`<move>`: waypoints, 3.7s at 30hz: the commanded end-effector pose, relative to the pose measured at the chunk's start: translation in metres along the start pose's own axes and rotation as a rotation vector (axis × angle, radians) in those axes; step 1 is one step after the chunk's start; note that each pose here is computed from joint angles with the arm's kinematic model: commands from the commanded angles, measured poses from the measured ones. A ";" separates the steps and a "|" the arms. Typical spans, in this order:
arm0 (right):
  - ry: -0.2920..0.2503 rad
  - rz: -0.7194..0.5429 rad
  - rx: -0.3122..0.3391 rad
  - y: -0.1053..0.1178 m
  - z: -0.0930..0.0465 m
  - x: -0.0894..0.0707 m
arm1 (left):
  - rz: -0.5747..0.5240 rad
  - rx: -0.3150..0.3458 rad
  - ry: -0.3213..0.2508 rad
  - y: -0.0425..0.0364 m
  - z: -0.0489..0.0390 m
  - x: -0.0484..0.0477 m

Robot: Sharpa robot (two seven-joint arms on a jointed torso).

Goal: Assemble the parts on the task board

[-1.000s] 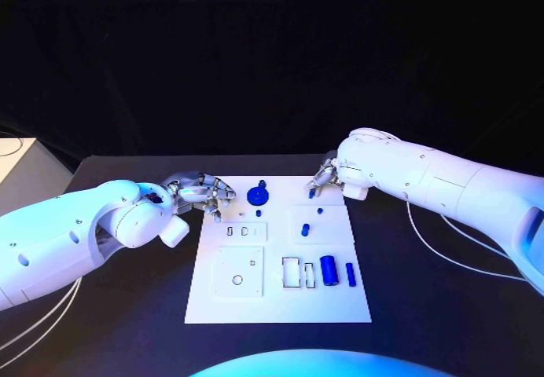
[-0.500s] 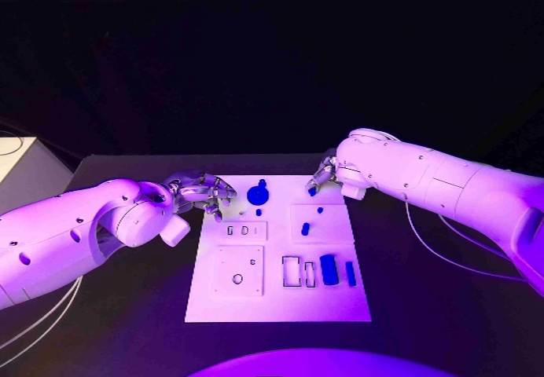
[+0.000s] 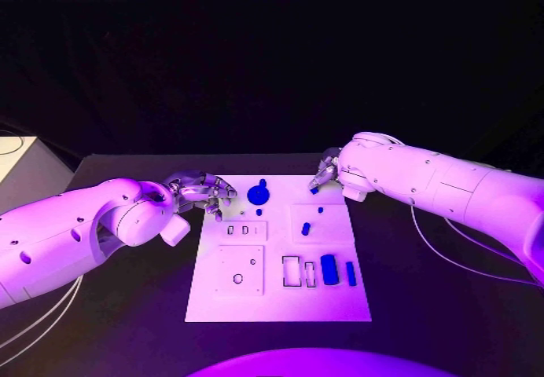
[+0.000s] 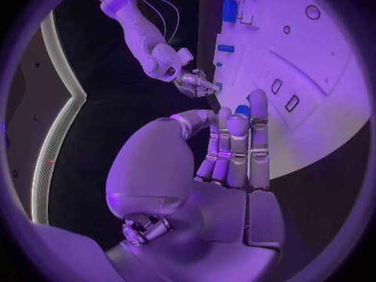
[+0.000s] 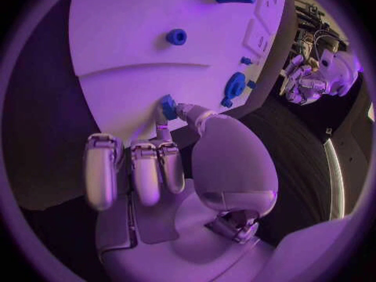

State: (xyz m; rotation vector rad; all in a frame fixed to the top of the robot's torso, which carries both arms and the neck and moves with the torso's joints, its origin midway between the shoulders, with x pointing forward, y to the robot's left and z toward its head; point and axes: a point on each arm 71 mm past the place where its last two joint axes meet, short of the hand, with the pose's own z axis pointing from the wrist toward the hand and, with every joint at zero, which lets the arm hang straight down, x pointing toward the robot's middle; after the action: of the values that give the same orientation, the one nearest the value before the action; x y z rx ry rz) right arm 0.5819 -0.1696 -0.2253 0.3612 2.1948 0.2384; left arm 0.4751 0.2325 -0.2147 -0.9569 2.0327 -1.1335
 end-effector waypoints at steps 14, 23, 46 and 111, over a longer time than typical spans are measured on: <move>-0.372 0.063 -0.408 0.009 -0.047 0.007 | 0.004 0.011 0.009 -0.0004 -0.0020 -0.0007; -0.535 0.063 -0.626 0.010 -0.081 0.036 | 0.002 0.013 0.005 0.0011 -0.0019 -0.0014; -0.691 0.062 -0.854 0.031 -0.108 0.137 | -0.003 0.011 0.011 0.0060 -0.0017 0.0016; -0.512 -0.097 -0.783 0.081 -0.085 0.183 | -0.005 0.013 -0.015 0.0059 -0.0032 -0.0008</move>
State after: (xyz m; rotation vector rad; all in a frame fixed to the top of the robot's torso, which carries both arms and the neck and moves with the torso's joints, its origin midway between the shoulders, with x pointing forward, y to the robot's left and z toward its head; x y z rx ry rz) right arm 0.4229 -0.0361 -0.2856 -0.1222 1.4564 0.7907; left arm 0.4714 0.2380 -0.2195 -0.9703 2.0170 -1.1259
